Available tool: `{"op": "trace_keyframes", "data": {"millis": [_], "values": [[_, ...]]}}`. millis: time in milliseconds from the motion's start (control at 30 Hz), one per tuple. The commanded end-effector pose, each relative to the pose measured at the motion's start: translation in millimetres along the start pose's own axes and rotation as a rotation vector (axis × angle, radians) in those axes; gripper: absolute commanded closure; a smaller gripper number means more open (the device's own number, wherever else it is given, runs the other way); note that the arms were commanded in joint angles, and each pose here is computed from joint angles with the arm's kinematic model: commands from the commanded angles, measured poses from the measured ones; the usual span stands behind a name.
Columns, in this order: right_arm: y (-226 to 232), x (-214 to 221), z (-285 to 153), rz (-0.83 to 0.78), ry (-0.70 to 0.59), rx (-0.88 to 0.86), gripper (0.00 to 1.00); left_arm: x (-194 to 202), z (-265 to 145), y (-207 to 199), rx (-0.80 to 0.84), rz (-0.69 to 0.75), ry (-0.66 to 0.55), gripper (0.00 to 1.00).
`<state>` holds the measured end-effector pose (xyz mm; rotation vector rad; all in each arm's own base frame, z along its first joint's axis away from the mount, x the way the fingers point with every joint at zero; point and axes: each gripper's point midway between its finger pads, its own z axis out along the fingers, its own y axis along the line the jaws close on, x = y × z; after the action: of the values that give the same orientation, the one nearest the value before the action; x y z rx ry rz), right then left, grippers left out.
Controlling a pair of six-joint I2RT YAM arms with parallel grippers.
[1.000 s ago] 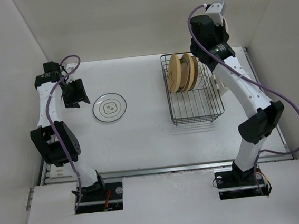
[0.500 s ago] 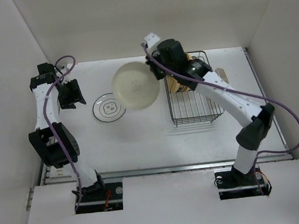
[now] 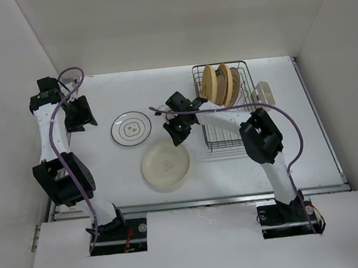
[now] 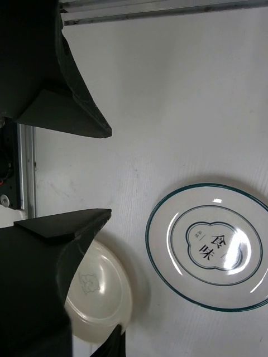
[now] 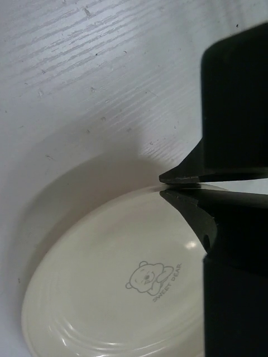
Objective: Unload the plates from the dish rack
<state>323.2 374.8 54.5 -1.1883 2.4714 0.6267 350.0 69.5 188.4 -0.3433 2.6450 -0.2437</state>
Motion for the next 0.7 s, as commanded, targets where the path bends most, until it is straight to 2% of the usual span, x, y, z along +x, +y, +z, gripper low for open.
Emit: {"op": "trace_keyframes", "data": {"millis": [0, 67, 100, 233, 333, 433, 533, 567, 600, 667], "values": [[7, -18, -4, 0.004, -0.07, -0.002, 0.86, 2, -13, 2, -0.029, 0.018, -0.032, 0.49], [6, -22, -9, 0.009, -0.093, 0.017, 0.69, -2, -17, 1, -0.029, 0.023, -0.053, 0.49], [4, -24, -13, 0.007, -0.102, 0.031, 0.54, -2, -17, 1, -0.029, 0.023, -0.053, 0.49], [1, -51, -44, 0.017, -0.183, 0.104, 0.31, -2, -17, 1, -0.029, 0.023, -0.053, 0.49], [5, -94, -109, 0.051, -0.362, 0.186, 0.15, -2, -17, 2, -0.038, 0.023, -0.053, 0.49], [-5, -135, -199, 0.161, -0.611, 0.297, 0.08, -2, -20, 2, -0.038, 0.034, -0.062, 0.49], [-47, -141, -287, 0.364, -0.813, 0.484, 0.05, -2, -20, 2, -0.038, 0.034, -0.062, 0.49], [-60, -137, -306, 0.421, -0.851, 0.53, 0.03, -2, -20, 2, -0.038, 0.034, -0.062, 0.49], [-96, -120, -329, 0.516, -0.869, 0.64, 0.03, -3, -23, 1, -0.039, 0.036, -0.071, 0.49], [-129, -97, -348, 0.652, -0.882, 0.72, 0.03, -3, -23, 1, -0.039, 0.036, -0.071, 0.49]]}}
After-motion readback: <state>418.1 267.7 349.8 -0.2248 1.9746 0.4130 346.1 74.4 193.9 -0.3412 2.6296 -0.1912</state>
